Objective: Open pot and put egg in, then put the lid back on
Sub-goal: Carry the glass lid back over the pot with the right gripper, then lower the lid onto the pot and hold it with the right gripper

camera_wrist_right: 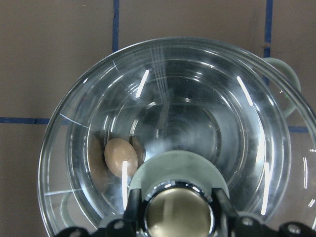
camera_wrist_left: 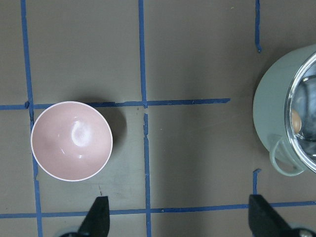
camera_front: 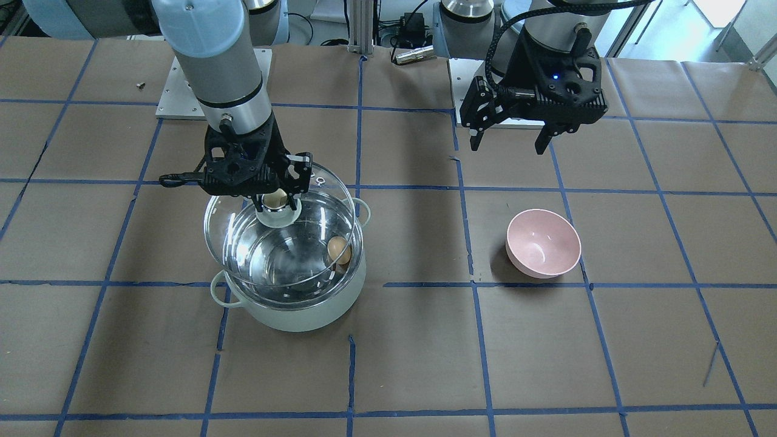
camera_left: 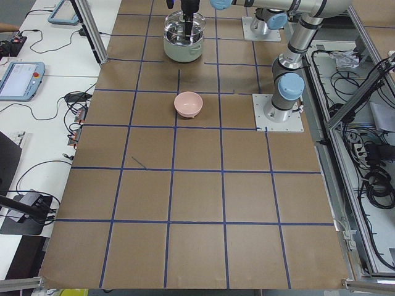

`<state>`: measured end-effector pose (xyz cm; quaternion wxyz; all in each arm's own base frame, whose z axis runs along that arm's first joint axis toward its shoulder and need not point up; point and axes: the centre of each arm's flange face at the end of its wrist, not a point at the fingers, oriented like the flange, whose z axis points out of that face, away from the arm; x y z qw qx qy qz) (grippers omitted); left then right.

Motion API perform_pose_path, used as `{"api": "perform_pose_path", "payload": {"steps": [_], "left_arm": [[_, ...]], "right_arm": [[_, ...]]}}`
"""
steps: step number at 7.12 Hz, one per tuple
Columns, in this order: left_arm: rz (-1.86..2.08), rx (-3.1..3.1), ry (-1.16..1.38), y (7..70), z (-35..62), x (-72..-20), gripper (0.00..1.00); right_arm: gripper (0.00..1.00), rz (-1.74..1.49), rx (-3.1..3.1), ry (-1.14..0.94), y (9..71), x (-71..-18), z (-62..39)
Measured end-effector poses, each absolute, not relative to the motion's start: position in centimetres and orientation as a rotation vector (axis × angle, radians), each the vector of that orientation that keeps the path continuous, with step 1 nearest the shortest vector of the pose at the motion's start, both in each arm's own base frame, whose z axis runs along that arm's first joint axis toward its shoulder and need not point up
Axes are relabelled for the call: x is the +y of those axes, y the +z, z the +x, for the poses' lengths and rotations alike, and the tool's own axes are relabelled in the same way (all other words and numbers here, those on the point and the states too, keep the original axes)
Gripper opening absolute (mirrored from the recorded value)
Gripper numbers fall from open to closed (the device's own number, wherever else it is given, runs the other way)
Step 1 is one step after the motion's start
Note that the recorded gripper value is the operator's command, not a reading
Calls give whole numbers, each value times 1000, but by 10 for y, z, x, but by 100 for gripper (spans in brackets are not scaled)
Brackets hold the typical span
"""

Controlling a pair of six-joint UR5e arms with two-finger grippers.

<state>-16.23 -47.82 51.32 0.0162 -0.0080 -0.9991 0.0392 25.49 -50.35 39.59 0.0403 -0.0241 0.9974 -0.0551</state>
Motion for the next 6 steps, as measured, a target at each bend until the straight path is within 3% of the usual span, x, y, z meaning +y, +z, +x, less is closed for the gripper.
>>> {"api": "perform_pose_path", "payload": {"steps": [6], "left_arm": [[-30,-3104,122,513,-163,-478,100]], "right_arm": [[28,-260,3049,-186,371,-508,261]]}}
